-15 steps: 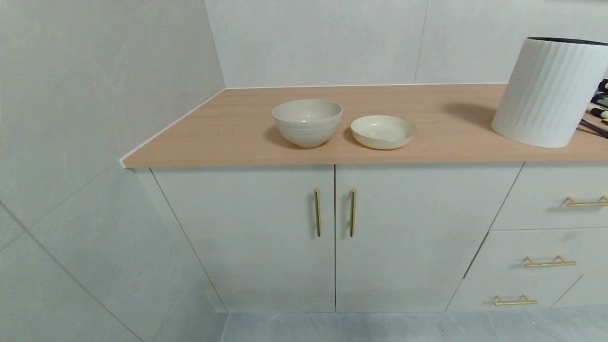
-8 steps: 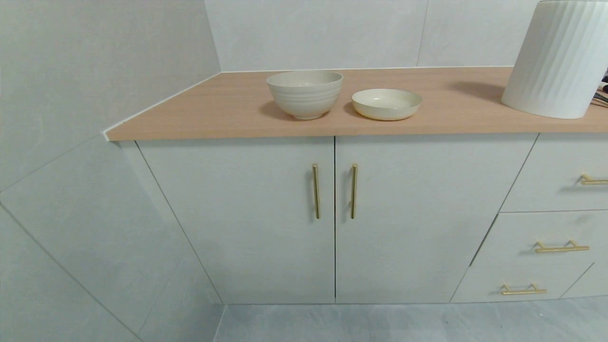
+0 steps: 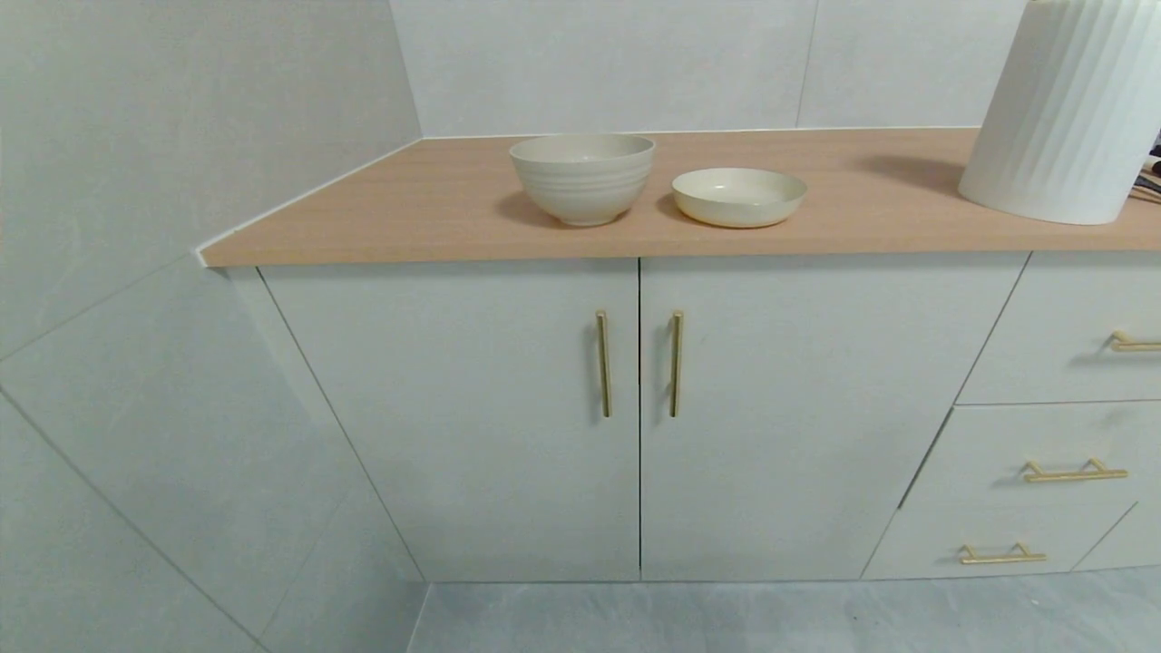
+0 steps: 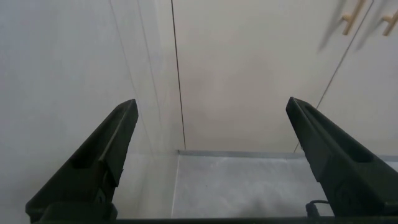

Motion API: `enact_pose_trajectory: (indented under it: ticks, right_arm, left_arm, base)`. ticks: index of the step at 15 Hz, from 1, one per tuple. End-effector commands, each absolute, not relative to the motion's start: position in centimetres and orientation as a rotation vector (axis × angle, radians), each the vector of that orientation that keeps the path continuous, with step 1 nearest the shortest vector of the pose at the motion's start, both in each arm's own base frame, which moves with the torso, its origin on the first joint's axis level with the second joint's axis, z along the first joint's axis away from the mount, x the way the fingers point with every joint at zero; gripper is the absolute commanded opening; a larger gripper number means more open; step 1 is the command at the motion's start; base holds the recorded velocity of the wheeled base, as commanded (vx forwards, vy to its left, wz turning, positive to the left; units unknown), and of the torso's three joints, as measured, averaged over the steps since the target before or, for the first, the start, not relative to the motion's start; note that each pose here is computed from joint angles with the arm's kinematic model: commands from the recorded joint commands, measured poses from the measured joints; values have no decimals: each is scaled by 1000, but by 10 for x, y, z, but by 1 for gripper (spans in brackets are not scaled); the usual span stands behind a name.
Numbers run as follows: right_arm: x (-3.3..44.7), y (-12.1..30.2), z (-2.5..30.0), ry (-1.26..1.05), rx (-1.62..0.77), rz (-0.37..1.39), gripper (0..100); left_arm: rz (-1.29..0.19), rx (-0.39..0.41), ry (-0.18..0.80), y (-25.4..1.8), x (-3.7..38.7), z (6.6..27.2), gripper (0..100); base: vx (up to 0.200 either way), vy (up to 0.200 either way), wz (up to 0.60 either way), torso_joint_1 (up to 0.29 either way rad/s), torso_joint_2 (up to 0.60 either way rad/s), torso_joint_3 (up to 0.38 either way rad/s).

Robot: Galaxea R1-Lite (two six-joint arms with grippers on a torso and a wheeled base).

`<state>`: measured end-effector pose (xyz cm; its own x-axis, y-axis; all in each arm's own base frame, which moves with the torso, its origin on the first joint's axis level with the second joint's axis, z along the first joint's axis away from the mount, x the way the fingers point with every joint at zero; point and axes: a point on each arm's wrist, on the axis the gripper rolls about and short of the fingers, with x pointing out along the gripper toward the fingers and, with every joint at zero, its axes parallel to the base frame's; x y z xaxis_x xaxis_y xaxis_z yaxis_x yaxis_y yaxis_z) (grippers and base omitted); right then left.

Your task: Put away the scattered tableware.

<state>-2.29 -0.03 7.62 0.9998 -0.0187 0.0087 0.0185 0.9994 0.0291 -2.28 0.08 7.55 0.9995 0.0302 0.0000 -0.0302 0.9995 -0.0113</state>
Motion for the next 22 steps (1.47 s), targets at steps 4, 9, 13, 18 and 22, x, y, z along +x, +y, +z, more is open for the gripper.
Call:
enact_pose_trajectory:
  ticks: [4,9,13,18,22]
  right_arm:
    - [-23,0,76,-8,29,-18,100]
    - [-23,0,76,-8,29,-18,100]
    - [-23,0,76,-8,3,-17,100]
    - [-11,3,137,41,60,183,100]
    - [16,6,142,221,17,329,100]
  left_arm:
    - [31,-11,0,1,-23,75,100]
    - [31,-9,0,1,-23,75,100]
    - [31,-8,0,1,-23,75,100]
    - [31,-8,0,1,-23,75,100]
    - [31,-8,0,1,-23,75,100]
  base:
    - [50,0,0,-5,1,3]
    - [0,0,0,0,0,0]
    - [0,0,0,0,0,0]
    - [0,0,0,0,0,0]
    - [0,0,0,0,0,0]
